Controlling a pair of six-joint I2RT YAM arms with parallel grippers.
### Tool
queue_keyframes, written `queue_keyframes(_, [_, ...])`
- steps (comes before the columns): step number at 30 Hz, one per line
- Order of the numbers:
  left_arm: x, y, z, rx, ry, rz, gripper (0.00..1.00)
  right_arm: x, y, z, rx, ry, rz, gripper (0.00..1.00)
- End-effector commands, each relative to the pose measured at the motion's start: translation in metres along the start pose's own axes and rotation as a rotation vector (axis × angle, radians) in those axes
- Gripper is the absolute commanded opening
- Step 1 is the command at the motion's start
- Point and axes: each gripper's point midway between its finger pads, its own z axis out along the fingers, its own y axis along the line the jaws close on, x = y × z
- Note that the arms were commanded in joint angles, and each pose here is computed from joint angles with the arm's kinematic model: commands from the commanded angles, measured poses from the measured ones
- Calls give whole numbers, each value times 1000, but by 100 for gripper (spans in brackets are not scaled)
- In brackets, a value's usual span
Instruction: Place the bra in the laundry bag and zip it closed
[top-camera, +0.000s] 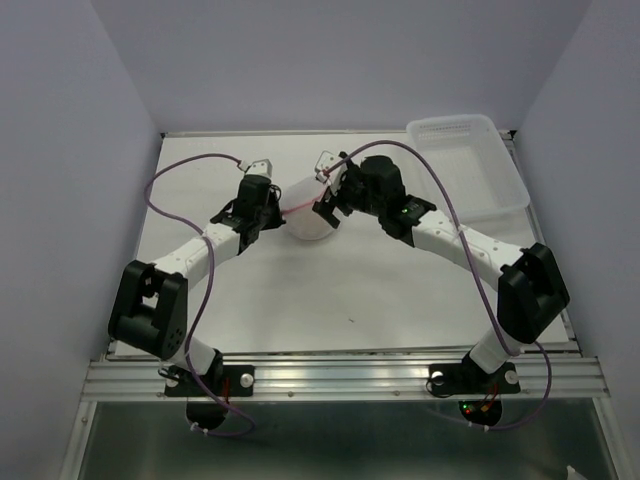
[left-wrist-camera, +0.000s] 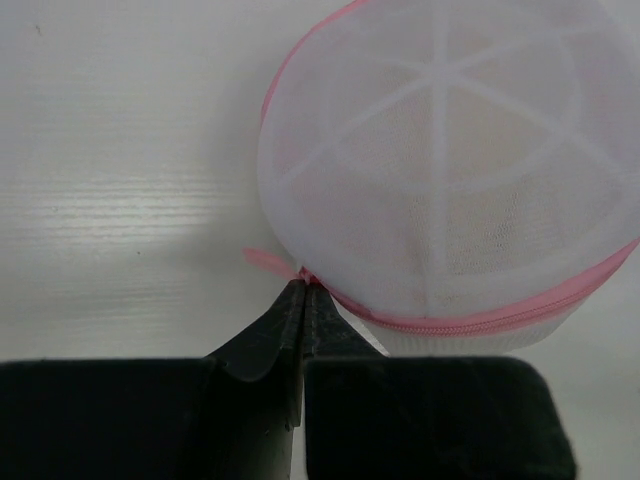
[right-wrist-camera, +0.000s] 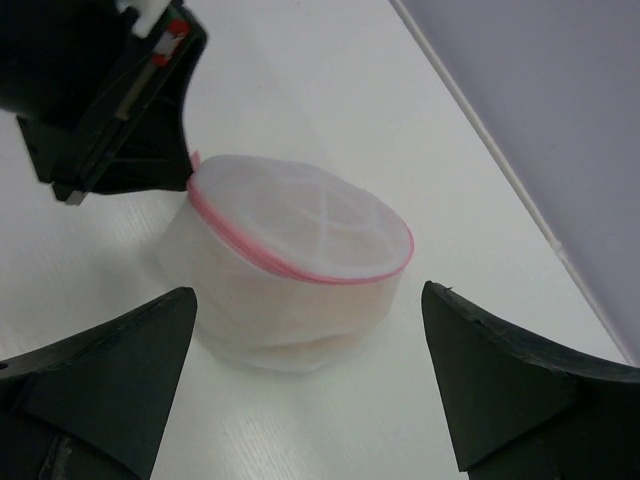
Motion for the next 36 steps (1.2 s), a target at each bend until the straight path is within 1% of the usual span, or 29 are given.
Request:
queue_keyframes(1, [-12,-16,-11,86,-73,73,0,-19,-42,-9,238,-46,122,100])
queue_keyframes(2, [-10,-21,-11,90,-74,84,4,-17,-46,-9,266,-41,144,100])
queue_keyframes(3, [-11,-23,-12,89,-79,88,12,-15,-53,-11,309,-28,165,100])
queue_keyframes(5, [-14,-29,-17,102,-92,103,40,-12,-61,-14,371,-24,217,100])
queue_keyframes(6, [-16,-37,-20,132,-95,109,54,-11,-70,-19,429,-16,236,100])
queue_keyframes(7, [-21,-45,-28,159,-110,109,94,-8,-78,-24,471,-22,279,100])
queue_keyframes(8, [-25,-47,-32,171,-119,105,96,-10,-84,-28,514,-32,307,100])
queue_keyframes(9, [-26,-52,-36,184,-124,104,99,-6,-97,-37,596,-26,340,100])
queue_keyframes(10, [-29,-53,-40,187,-132,102,99,-8,-102,-42,629,-44,368,100])
queue_keyframes(11, [-36,-55,-50,194,-152,89,99,-3,-115,-54,695,-58,435,100])
queue_keyframes(13, [-46,-56,-60,188,-176,87,99,6,-134,-71,791,-71,510,100])
queue_keyframes(14, [-58,-58,-72,193,-211,79,99,13,-148,-84,841,-98,589,100])
queue_keyframes(15, [-66,-58,-82,190,-232,79,99,25,-152,-89,860,-89,621,100])
queue_keyframes(16, [-67,-56,-82,180,-234,85,99,32,-158,-96,889,-94,651,100])
queue_keyframes(17, [-78,-57,-93,180,-270,76,99,36,-163,-104,916,-111,698,100])
queue_keyframes(18, [-82,-54,-97,166,-283,69,99,49,-174,-118,977,-105,725,100])
queue_keyframes(19, [-92,-48,-103,128,-322,50,99,62,-175,-124,1001,-93,770,100])
queue_keyframes(20, [-95,-41,-106,82,-321,25,99,69,-184,-139,1057,-98,792,100])
queue_keyframes(21, [-102,-27,-104,4,-340,-1,99,82,-183,-146,1087,-78,816,100])
queue_keyframes(22, [-107,-21,-103,-30,-345,-20,99,88,-184,-153,1118,-88,851,100])
queue_keyframes(23, [-122,-5,-104,-76,-367,-61,99,94,-186,-161,1147,-88,864,100])
queue_keyframes(25, [-130,18,-96,-135,-363,-123,99,101,-189,-181,1218,-93,879,100])
queue_keyframes(26, [-138,40,-89,-195,-365,-158,99,110,-182,-184,1227,-71,880,100])
queue_keyframes(27, [-139,53,-87,-239,-363,-180,99,109,-182,-195,1261,-76,874,100])
queue_keyframes(30, [-142,73,-82,-286,-359,-214,99,119,-173,-208,1295,-47,856,100])
queue_keyframes(33, [-148,99,-83,-300,-364,-275,99,124,-170,-228,1380,-40,856,100])
queue_keyframes(36, [-150,109,-89,-318,-392,-292,99,125,-166,-239,1411,-48,855,100])
